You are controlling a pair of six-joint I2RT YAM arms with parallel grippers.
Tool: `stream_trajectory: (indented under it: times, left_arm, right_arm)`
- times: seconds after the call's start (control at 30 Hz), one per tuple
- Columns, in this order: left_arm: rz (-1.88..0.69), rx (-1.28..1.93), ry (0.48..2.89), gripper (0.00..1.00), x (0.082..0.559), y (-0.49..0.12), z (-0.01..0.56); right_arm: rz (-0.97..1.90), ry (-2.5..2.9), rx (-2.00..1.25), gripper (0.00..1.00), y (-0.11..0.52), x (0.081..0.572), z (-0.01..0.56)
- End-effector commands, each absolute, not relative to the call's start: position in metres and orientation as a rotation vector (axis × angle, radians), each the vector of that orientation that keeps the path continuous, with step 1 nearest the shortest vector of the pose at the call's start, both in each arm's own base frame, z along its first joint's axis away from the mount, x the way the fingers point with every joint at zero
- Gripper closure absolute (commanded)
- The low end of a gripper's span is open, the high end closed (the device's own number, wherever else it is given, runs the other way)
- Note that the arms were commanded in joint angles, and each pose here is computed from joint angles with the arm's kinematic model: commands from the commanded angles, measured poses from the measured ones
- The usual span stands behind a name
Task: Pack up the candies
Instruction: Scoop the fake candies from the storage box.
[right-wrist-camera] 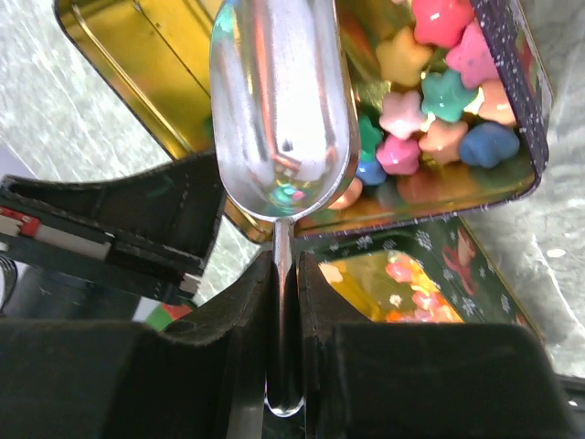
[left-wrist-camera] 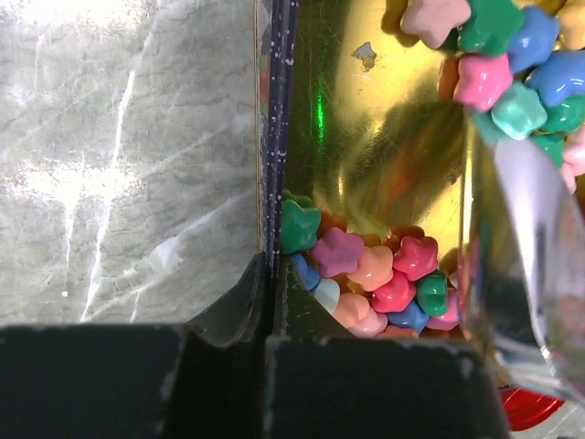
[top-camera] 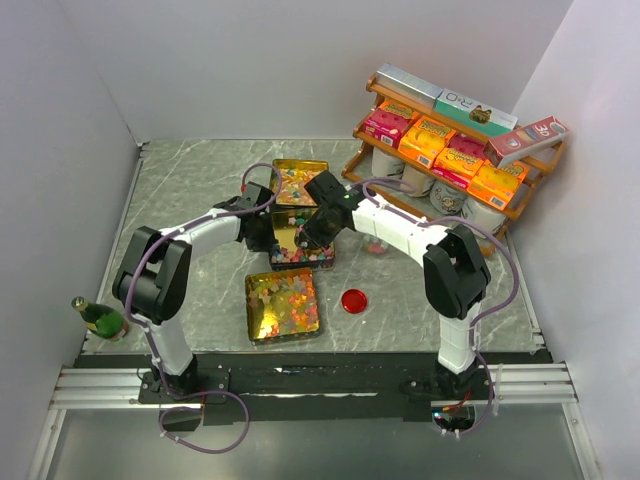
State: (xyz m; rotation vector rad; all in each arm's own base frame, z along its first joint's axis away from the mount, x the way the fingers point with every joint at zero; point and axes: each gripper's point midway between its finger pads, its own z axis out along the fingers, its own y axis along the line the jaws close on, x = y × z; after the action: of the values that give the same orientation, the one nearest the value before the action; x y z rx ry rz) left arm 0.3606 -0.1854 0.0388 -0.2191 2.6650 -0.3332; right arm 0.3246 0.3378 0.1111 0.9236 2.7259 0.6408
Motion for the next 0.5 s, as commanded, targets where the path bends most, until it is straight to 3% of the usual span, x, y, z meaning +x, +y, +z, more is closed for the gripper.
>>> stream_trajectory:
  times: [0.0,0.47]
  left_arm:
    - [-0.292,-0.223,2.734,0.99,0.349,-0.178,0.025]
    - [-0.241,-0.193,2.741,0.99,0.347,-0.177,0.019]
  right_arm:
    - [0.383,2.706,1.036,1.0,0.305,0.327,0.081]
    - [0.266,2.668,1.2,1.0,0.281,0.328,0.059]
